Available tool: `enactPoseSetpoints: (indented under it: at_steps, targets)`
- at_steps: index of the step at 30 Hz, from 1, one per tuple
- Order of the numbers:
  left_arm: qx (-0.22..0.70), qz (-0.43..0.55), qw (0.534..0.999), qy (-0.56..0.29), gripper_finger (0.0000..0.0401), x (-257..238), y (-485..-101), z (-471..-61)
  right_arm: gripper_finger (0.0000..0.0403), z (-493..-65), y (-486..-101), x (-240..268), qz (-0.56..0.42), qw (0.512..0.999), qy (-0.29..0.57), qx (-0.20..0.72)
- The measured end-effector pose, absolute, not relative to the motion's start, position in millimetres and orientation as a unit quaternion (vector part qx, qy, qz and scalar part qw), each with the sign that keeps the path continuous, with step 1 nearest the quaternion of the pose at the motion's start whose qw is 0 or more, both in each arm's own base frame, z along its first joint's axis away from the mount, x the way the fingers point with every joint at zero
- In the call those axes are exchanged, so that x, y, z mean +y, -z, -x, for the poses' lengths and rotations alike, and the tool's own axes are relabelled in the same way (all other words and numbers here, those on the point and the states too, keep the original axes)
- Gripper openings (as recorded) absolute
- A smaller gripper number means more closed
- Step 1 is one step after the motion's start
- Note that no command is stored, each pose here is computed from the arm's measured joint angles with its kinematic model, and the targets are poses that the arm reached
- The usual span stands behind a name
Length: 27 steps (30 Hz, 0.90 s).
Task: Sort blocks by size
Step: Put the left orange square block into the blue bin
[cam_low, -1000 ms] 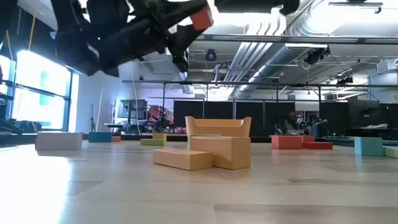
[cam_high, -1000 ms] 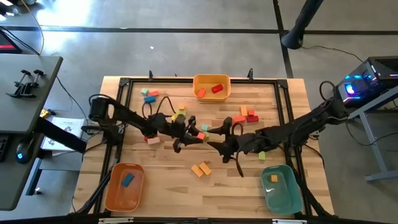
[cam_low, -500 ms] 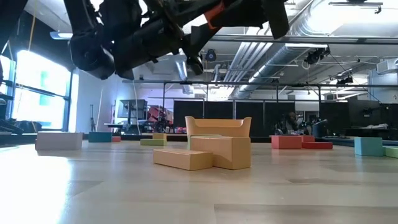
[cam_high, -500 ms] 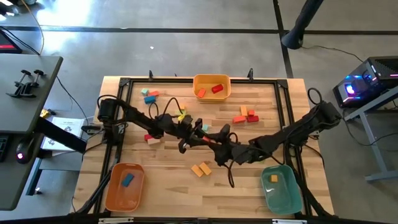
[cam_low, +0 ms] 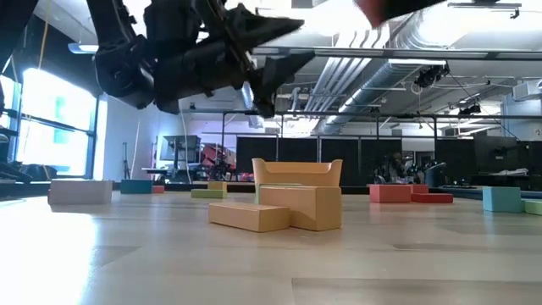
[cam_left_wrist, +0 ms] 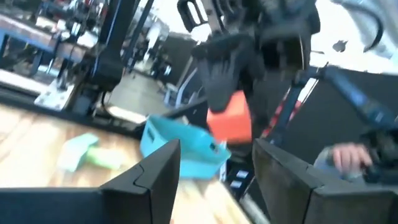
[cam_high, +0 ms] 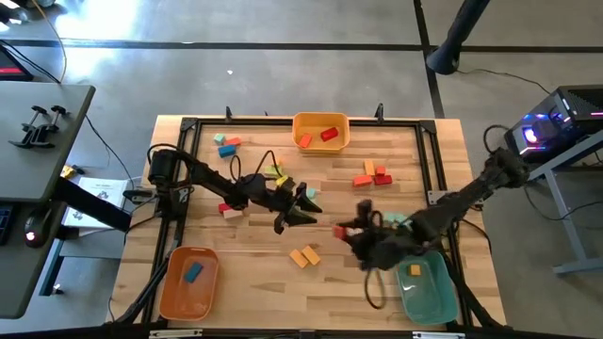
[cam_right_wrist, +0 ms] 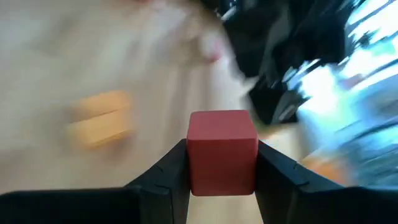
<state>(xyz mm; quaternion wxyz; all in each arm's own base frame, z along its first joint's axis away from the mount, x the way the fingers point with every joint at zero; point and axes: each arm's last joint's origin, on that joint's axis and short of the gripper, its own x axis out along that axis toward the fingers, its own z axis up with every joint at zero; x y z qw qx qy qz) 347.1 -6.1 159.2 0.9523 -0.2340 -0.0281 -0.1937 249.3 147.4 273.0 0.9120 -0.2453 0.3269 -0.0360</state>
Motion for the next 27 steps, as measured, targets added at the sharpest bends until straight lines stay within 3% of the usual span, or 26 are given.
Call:
enactPoseSetpoints:
  at_steps: [2, 5, 11, 18, 27]
  targets:
    - [-0.016, 0.225, 0.956, 0.19, 0.0188, -7, -156, -347, 0.0128, -230, -280, 153, 0.131, 0.911, 0.011, 0.392]
    - [-0.008, 0.215, 0.959, 0.184, 0.0189, -6, -154, -348, 0.0128, -204, -278, 162, -0.021, 0.871, 0.009, 0.49]
    - [-0.003, 0.211, 0.959, 0.187, 0.0189, -11, -153, -348, 0.0128, -157, -243, 196, -0.201, 0.759, 0.031, 0.618]
    - [-0.004, 0.207, 0.96, 0.191, 0.019, -13, -153, -348, 0.0129, -120, -206, 205, -0.271, 0.673, 0.101, 0.681]
    - [-0.012, 0.21, 0.965, 0.155, 0.019, -10, -153, -348, 0.0215, -108, -189, 197, -0.284, 0.611, 0.153, 0.723]
